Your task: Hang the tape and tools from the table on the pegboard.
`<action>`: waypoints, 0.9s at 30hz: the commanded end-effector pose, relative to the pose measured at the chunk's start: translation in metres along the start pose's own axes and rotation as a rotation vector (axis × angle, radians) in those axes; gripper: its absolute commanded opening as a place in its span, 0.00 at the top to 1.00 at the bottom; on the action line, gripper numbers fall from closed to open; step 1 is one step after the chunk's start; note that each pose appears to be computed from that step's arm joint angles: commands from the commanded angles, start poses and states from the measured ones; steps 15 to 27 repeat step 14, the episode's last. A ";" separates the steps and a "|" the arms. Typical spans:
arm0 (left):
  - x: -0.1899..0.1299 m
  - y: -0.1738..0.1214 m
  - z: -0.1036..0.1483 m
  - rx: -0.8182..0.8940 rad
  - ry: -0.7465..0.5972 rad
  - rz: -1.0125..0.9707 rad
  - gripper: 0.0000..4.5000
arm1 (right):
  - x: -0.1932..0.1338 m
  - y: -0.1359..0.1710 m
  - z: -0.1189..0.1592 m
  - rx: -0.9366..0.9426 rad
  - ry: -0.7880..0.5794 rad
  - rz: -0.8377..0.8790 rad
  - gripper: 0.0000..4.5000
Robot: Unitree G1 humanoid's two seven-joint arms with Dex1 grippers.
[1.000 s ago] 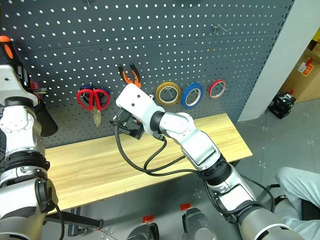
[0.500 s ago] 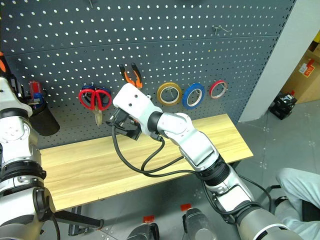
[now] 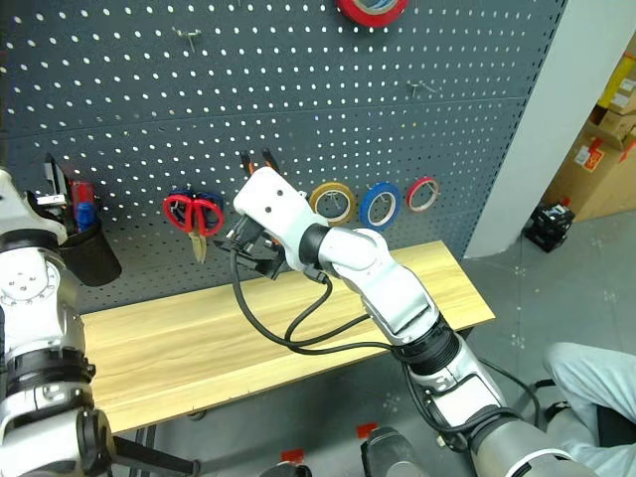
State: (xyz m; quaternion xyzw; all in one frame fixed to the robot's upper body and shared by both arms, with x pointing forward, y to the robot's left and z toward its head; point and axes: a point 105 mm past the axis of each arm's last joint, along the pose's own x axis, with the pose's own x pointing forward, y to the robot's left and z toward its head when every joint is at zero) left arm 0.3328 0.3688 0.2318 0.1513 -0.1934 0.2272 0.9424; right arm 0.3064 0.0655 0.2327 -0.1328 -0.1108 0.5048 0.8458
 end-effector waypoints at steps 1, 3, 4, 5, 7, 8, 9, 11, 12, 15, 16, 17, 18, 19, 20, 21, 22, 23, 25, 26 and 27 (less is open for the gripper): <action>-0.020 -0.003 0.018 0.058 0.042 0.039 0.17 | -0.017 -0.013 0.015 0.037 -0.096 -0.057 0.00; -0.036 -0.009 0.012 0.079 0.097 0.003 0.17 | -0.027 -0.021 0.005 0.081 -0.094 -0.103 0.00; -0.045 -0.012 0.007 0.057 0.118 -0.019 0.17 | -0.032 -0.026 -0.003 0.101 -0.086 -0.137 0.00; -0.052 -0.014 0.002 0.051 0.141 -0.050 0.17 | -0.036 -0.029 -0.013 0.121 -0.071 -0.169 0.00; -0.064 -0.014 -0.011 0.028 0.195 -0.085 0.17 | -0.045 -0.034 -0.037 0.150 -0.029 -0.230 0.00; -0.074 -0.016 -0.024 0.020 0.240 -0.107 0.17 | -0.054 -0.040 -0.064 0.173 0.015 -0.302 0.00; -0.082 -0.015 -0.037 -0.008 0.297 -0.104 0.17 | -0.063 -0.041 -0.090 0.196 0.065 -0.348 0.00; -0.093 -0.014 -0.053 -0.029 0.353 -0.092 0.17 | -0.077 -0.041 -0.126 0.221 0.133 -0.402 0.00; -0.096 -0.014 -0.058 -0.030 0.376 -0.088 0.17 | -0.081 -0.041 -0.136 0.227 0.155 -0.414 0.00; -0.105 -0.014 -0.074 -0.030 0.431 -0.090 0.17 | -0.093 -0.043 -0.162 0.267 0.211 -0.452 0.00; -0.105 -0.014 -0.074 -0.030 0.431 -0.090 0.17 | -0.093 -0.043 -0.162 0.267 0.211 -0.452 0.00; -0.105 -0.014 -0.074 -0.030 0.431 -0.090 0.17 | -0.093 -0.043 -0.162 0.267 0.211 -0.452 0.00; -0.105 -0.014 -0.074 -0.030 0.431 -0.090 0.17 | -0.093 -0.043 -0.162 0.267 0.211 -0.452 0.00; -0.105 -0.014 -0.074 -0.030 0.431 -0.090 0.17 | -0.093 -0.043 -0.162 0.267 0.211 -0.452 0.00; -0.105 -0.014 -0.074 -0.030 0.431 -0.090 0.17 | -0.093 -0.043 -0.162 0.267 0.211 -0.452 0.00; -0.105 -0.014 -0.074 -0.030 0.431 -0.090 0.17 | -0.093 -0.043 -0.162 0.267 0.211 -0.452 0.00; -0.105 -0.014 -0.074 -0.030 0.431 -0.090 0.17 | -0.093 -0.043 -0.162 0.267 0.211 -0.452 0.00; -0.105 -0.014 -0.074 -0.030 0.431 -0.090 0.17 | -0.093 -0.043 -0.162 0.267 0.211 -0.452 0.00; -0.105 -0.014 -0.074 -0.030 0.431 -0.090 0.17 | -0.093 -0.043 -0.162 0.267 0.211 -0.452 0.00; -0.105 -0.014 -0.074 -0.030 0.431 -0.090 0.17 | -0.093 -0.043 -0.162 0.267 0.211 -0.452 0.00; -0.105 -0.014 -0.074 -0.030 0.431 -0.090 0.17 | -0.093 -0.043 -0.162 0.267 0.211 -0.452 0.00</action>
